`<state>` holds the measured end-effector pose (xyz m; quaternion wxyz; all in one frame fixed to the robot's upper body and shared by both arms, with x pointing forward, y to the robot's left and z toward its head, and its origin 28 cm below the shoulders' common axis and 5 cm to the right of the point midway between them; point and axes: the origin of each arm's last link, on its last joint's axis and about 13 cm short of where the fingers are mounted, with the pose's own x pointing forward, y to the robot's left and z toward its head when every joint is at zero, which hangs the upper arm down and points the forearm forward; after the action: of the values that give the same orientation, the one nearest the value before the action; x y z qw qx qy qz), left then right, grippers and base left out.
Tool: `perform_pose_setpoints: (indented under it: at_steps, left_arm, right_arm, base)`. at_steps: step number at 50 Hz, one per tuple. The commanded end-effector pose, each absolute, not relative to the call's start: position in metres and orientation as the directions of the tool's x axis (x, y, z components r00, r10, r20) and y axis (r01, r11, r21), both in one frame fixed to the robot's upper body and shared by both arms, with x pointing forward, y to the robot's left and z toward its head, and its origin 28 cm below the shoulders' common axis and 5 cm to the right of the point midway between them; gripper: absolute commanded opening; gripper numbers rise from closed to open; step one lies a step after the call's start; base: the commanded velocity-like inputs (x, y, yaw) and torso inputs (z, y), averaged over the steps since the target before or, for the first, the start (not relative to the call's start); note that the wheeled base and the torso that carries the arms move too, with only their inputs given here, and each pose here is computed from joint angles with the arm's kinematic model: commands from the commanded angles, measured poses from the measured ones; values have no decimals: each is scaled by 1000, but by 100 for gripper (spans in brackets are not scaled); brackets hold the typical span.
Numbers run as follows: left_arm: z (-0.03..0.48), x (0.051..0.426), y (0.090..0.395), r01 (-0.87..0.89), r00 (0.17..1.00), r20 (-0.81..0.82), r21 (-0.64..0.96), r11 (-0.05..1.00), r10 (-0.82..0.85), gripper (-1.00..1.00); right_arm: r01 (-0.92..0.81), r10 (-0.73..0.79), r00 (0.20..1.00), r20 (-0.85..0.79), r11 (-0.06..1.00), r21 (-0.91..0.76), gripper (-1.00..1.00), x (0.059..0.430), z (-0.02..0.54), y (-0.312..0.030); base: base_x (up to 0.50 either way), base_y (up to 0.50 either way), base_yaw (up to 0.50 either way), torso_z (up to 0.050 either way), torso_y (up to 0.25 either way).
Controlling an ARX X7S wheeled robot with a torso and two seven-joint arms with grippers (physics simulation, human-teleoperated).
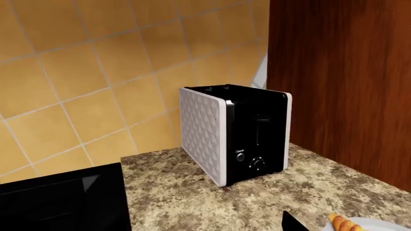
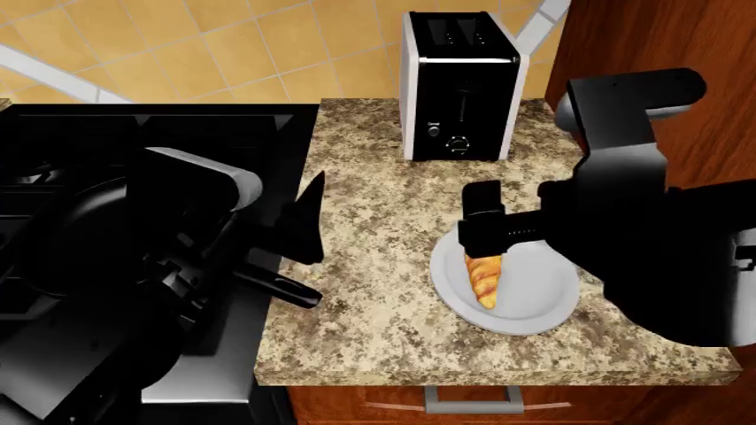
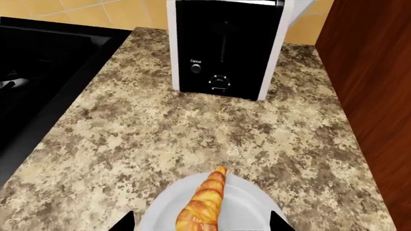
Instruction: Pick the croissant and place it on the pan. Then turn on the stove to warm the croissant.
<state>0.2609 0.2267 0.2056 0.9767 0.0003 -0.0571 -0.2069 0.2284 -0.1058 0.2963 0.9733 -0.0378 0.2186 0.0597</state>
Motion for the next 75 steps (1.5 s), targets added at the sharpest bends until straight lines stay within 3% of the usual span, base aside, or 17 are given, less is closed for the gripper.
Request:
perform_pose_setpoints:
  at_steps: [1,13,75]
  left_arm:
    - [209,267,227,406,905,126,29,913,-406,100]
    - [207,265,225,428,893,136,46,903,-430,100]
    - [212,267,228,429,885,171,65,901,-433,100]
  right_arm:
    - [-111,93,875,-475,994,-11,100,242,289,-107]
    - [-105,118,877,-466,993,53,100,253,282,-109]
    - [-153,155,785,-599,987,55,100,281,248,-113]
  base:
    - [0,0,0,0,0]
    - [0,0,0,0,0]
    - [0,0,0,0,0]
